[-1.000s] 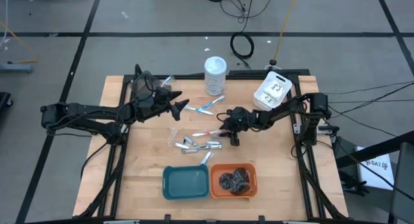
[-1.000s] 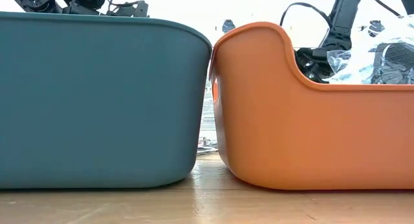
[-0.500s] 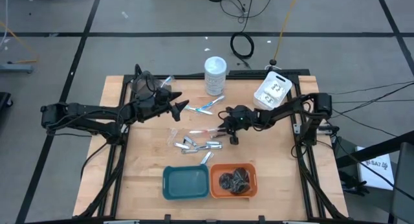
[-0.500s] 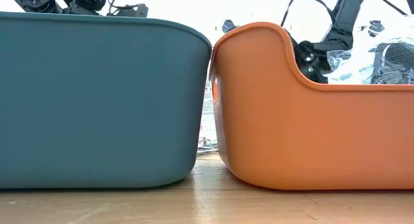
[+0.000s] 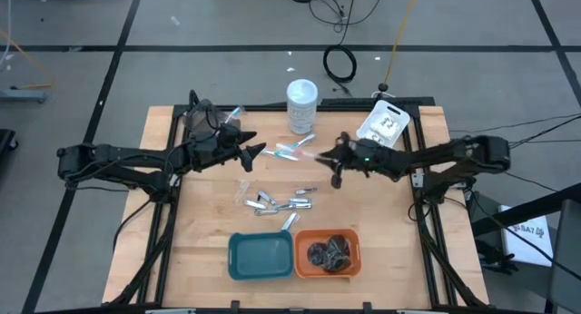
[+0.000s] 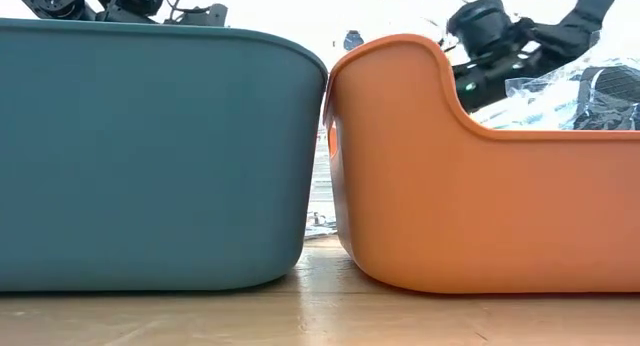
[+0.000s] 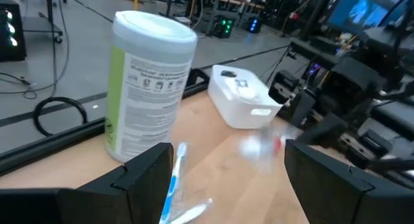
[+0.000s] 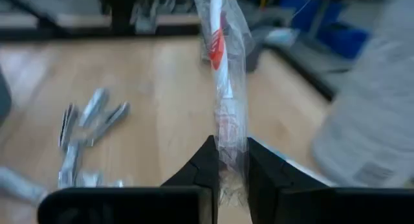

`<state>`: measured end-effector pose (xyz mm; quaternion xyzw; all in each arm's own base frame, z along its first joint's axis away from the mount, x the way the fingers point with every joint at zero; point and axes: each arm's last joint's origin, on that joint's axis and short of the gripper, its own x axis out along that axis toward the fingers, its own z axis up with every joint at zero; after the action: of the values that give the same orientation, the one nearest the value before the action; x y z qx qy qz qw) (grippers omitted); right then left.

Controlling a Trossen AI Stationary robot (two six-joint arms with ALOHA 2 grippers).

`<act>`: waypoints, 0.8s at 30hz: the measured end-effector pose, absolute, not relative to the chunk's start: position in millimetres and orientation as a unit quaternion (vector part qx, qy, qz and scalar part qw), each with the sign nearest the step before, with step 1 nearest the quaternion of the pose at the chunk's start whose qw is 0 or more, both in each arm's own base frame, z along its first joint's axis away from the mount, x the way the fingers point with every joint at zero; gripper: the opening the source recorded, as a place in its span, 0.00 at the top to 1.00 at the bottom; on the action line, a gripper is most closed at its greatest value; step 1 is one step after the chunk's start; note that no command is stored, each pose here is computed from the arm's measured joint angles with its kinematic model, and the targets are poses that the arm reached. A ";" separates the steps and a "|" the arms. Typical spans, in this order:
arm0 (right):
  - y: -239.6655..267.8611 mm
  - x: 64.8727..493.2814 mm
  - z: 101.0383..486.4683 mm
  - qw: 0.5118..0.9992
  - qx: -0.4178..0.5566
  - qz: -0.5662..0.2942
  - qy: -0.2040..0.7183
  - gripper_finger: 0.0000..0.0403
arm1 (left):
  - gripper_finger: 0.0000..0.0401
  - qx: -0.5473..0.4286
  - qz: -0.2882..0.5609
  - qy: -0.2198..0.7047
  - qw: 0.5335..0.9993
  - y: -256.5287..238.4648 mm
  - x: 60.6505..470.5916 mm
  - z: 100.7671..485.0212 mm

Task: Pick & Place Travel size toiletries
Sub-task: Put the orange toothbrush into the black bin

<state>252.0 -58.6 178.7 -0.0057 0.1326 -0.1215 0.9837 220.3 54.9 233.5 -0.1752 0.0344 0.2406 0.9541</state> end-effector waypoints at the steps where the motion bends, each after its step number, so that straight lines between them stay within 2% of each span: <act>1: -58.4 246.6 181.1 0.985 -0.003 -0.132 0.114 0.92 | 0.27 -0.180 0.239 0.029 0.954 54.4 220.6 234.3; 6: -53.7 221.0 190.2 0.988 -0.003 -0.152 -0.007 0.92 | 0.27 -0.136 0.186 0.006 0.973 44.0 228.0 239.1; 11: -46.4 204.5 193.5 0.990 0.008 -0.095 -0.107 0.91 | 0.27 -0.044 0.152 -0.044 0.986 30.5 244.3 239.6; 17: -44.4 205.0 193.3 0.993 0.006 -0.058 -0.106 0.92 | 0.27 0.016 0.143 -0.078 0.986 26.1 268.5 225.9; 24: -44.1 205.5 194.1 0.993 0.011 -0.052 -0.108 0.92 | 0.27 0.022 0.143 -0.091 0.985 29.8 316.8 234.6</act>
<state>205.5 -44.1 194.1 0.0110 -0.1077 -0.0522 0.9927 316.8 29.8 234.6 0.0217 -0.0909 0.1434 0.9852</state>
